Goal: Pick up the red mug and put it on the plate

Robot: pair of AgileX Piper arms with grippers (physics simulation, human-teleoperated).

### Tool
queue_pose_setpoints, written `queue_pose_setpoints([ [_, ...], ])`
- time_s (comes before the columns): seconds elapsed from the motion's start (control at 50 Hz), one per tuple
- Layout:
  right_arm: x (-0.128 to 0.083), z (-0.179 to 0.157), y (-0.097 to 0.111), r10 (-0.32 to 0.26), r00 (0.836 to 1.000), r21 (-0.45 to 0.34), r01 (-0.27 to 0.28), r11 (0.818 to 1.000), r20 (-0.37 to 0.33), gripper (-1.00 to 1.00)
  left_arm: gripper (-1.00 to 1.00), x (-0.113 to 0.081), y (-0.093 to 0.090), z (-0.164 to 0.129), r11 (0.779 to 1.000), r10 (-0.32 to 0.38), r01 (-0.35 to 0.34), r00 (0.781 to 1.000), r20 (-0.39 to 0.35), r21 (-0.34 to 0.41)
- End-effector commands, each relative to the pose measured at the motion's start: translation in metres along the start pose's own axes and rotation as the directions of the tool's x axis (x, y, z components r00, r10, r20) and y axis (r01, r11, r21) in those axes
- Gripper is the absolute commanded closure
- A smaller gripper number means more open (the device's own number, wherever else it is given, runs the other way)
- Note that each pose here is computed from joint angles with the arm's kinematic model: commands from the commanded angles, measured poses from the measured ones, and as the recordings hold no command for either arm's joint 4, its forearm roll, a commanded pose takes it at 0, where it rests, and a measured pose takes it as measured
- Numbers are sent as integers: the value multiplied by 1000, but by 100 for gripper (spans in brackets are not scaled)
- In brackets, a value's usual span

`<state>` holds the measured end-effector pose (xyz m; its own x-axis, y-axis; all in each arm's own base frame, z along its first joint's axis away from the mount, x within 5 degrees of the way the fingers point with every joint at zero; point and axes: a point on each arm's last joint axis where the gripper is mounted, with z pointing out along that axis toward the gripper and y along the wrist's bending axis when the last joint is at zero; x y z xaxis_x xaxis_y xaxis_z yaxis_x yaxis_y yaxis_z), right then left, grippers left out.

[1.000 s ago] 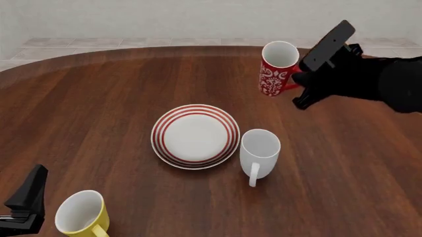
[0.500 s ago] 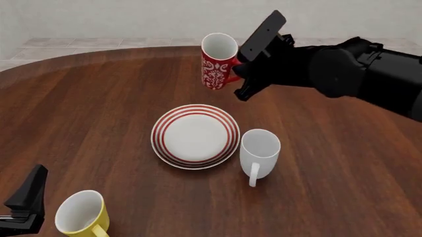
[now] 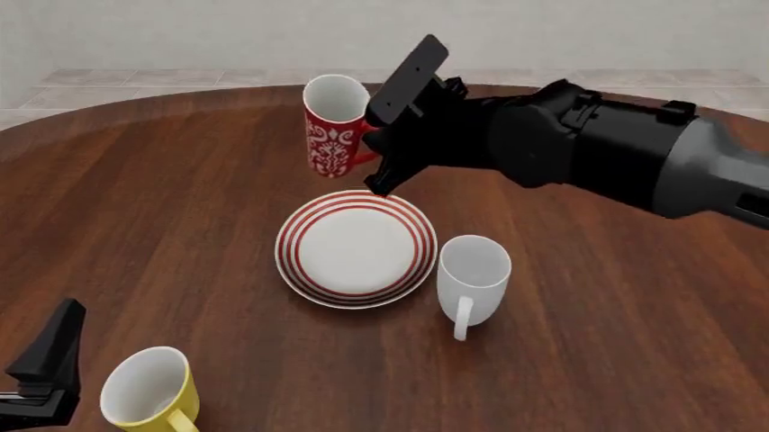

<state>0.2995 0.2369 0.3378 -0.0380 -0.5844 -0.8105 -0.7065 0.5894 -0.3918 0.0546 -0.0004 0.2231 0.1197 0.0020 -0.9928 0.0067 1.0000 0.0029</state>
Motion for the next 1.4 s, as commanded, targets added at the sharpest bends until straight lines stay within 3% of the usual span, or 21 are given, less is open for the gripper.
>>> queue_pose_setpoints([
  [0.02, -1, 14, 17, 17, 1000, -38, -17, 999, 7, 100, -100, -2, 0, 0, 1000, -1, 1, 1000, 1, -1],
  [0.42, 24, 34, 33, 42, 998, -67, -45, 997, -46, 100, -100, 1, 0, 0, 1000, -14, 14, 1000, -1, -6],
  [0.92, 43, 35, 25, 56, 995, -47, -60, 997, -88, 100, -100, -2, 0, 0, 1000, -12, 12, 1000, 5, -3],
  [1.4, 59, 39, 30, 64, 991, -52, -70, 996, -117, 100, -100, 2, 0, 0, 1000, -9, 9, 1000, 7, -2],
])
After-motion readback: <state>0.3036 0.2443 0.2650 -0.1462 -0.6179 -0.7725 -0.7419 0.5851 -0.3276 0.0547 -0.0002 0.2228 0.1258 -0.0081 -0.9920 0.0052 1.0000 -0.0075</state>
